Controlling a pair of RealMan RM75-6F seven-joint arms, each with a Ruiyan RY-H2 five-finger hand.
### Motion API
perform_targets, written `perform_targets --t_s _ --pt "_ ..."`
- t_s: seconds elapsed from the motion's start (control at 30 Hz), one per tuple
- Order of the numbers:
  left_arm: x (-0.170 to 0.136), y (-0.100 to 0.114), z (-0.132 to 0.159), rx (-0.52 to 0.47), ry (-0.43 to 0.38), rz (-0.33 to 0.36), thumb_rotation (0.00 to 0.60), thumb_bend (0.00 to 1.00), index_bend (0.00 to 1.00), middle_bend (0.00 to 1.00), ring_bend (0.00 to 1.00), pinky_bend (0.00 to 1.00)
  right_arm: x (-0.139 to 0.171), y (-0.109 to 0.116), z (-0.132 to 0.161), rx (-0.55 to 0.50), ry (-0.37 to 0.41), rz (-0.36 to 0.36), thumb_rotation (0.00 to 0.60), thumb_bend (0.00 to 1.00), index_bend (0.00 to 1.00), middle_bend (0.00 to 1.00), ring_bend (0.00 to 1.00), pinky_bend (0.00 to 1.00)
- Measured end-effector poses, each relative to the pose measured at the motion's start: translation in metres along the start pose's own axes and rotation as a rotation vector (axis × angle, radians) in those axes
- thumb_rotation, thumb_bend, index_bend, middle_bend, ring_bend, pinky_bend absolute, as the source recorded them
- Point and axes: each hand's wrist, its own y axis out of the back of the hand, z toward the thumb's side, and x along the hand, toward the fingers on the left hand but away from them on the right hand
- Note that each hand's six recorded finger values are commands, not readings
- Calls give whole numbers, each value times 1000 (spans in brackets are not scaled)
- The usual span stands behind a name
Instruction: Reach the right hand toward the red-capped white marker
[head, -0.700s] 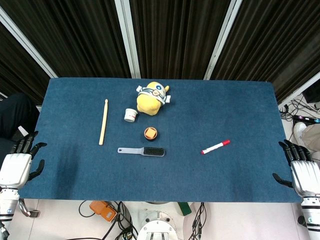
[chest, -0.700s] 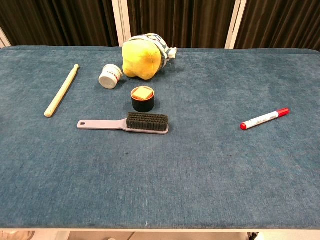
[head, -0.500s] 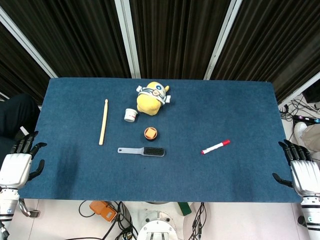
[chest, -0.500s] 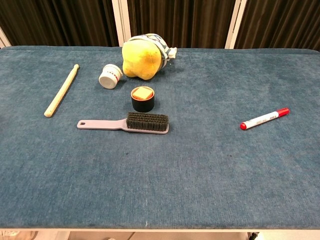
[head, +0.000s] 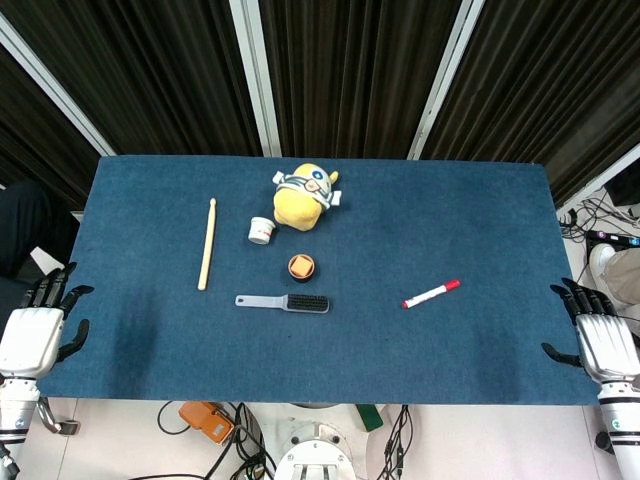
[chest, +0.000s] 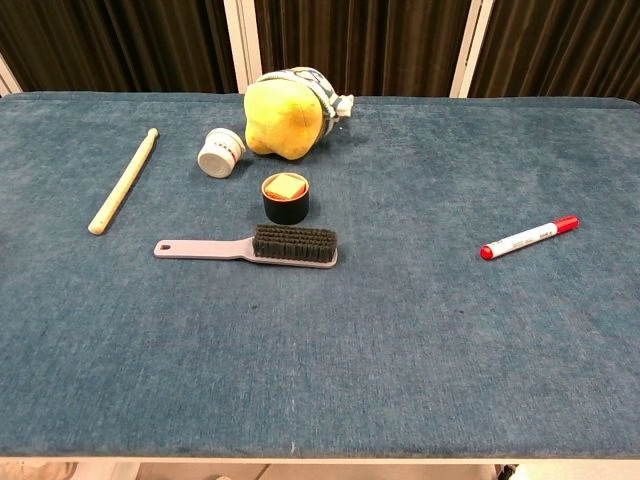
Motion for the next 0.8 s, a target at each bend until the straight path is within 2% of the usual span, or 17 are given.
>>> perform_targets --t_s 0.27,0.47,0.6,0.8 --pt "1 -1 -1 0 9 -1 600 433 259 0 0 117 -43 -25 -2 -12 28 103 600 264 271 142 171 171" --pt "1 0 -2 4 17 5 600 435 259 0 0 118 -89 -44 12 -22 63 164 600 264 307 142 172 171" --pt "2 0 -4 5 26 7 600 435 259 0 0 117 -116 -56 35 -32 108 197 600 264 339 142 172 171" --pt "3 1 -5 9 33 10 600 435 259 0 0 118 -136 -64 78 -54 202 215 600 265 389 142 172 171"
